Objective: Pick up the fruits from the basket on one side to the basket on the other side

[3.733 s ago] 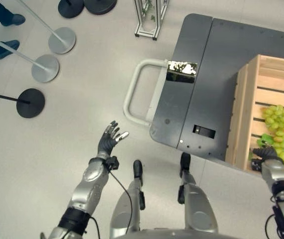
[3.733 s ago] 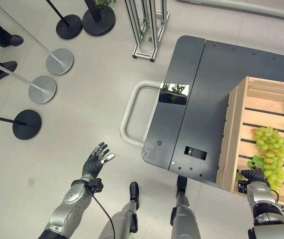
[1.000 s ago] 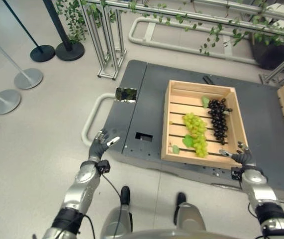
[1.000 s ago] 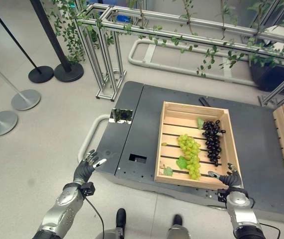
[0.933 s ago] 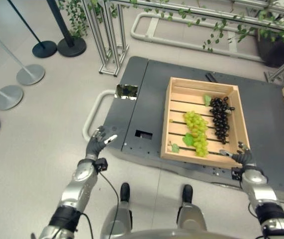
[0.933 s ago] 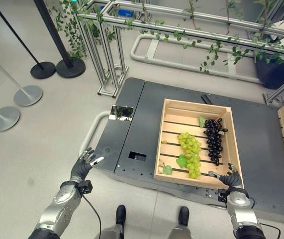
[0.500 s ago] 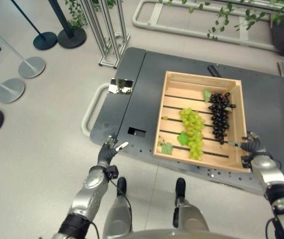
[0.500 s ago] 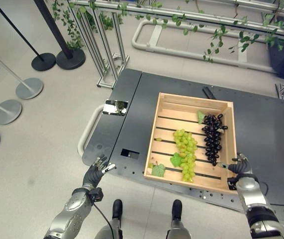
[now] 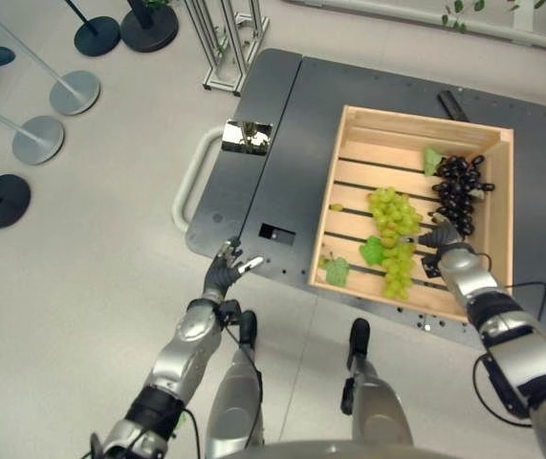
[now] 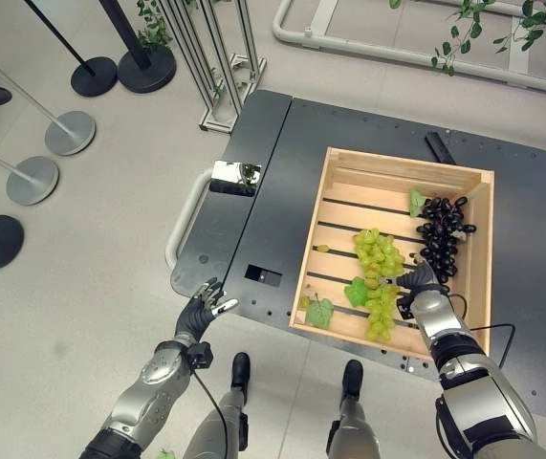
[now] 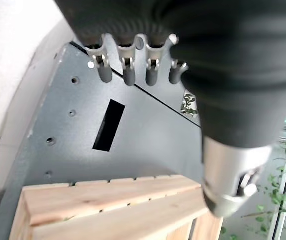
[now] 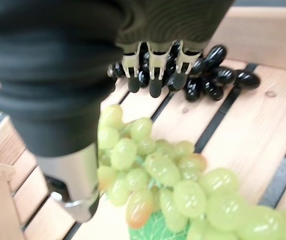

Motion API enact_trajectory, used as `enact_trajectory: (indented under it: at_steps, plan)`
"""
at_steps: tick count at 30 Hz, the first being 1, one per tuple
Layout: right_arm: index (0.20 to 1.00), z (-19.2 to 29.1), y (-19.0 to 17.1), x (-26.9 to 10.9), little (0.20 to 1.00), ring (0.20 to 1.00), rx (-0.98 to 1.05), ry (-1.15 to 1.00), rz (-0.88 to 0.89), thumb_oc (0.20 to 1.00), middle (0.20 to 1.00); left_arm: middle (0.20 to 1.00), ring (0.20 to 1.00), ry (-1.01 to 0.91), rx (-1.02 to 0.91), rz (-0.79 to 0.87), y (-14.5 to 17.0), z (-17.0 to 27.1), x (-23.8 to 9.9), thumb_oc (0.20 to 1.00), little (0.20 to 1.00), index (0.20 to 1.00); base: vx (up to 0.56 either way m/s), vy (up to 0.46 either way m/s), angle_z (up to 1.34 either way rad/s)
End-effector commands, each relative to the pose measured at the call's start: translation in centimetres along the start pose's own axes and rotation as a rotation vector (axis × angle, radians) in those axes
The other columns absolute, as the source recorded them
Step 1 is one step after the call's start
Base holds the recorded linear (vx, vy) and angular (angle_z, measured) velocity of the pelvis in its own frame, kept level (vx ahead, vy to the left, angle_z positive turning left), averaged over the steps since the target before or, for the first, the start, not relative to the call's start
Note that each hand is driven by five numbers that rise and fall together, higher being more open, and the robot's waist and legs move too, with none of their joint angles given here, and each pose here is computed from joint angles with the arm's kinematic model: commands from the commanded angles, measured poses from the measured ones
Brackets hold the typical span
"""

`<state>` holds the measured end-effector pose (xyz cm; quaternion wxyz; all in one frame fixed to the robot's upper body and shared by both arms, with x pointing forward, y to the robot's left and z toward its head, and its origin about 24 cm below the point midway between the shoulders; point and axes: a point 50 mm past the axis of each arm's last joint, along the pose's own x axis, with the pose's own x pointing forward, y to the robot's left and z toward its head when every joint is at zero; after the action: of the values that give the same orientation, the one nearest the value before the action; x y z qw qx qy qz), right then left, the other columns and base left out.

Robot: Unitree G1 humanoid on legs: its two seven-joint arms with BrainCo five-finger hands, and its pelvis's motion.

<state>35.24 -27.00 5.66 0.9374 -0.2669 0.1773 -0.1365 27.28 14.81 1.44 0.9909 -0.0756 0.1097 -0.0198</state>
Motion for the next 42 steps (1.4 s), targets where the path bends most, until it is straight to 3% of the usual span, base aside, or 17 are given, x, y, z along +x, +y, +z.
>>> enact_trajectory:
  at_steps: [1,9,16,29,36,42]
  plan:
    - [1.000,3.0,0.5,0.1,1.000,1.000,-0.050,-0.112,0.001,1.000,1.000,1.000,1.000,-0.065,-0.040,-0.009,-0.6,0.9,0.1,1.000,1.000,1.000,0.00,0.000,0.00]
    - [1.000,3.2,3.0,0.0,1.000,1.000,0.096,-0.068,0.037,1.000,1.000,1.000,1.000,-0.078,-0.051,0.000,-0.9,1.4,0.5,1.000,1.000,1.000,0.00,0.002,0.00]
    - [1.000,2.0,7.5,-1.1,1.000,1.000,0.217,0.011,0.124,1.000,1.000,1.000,1.000,-0.060,-0.064,0.022,-1.0,1.1,0.7,1.000,1.000,1.000,0.00,0.000,0.00]
    - [1.000,-1.8,8.0,-1.3,1.000,1.000,0.415,0.252,-0.009,1.000,1.000,1.000,1.000,-0.090,-0.097,0.022,-2.0,1.9,0.7,1.000,1.000,1.000,-0.01,0.014,0.03]
    - [1.000,-1.6,9.1,-1.7,1.000,1.000,0.414,0.276,-0.008,1.000,1.000,1.000,1.000,-0.104,-0.113,0.013,-2.7,2.1,0.6,1.000,1.000,1.000,0.00,0.019,0.00]
    - [1.000,-1.6,8.3,-1.2,1.000,1.000,0.265,0.283,-0.008,1.000,1.000,1.000,1.000,-0.159,-0.099,-0.045,-4.0,3.3,0.5,1.000,1.000,1.000,0.00,0.002,0.02]
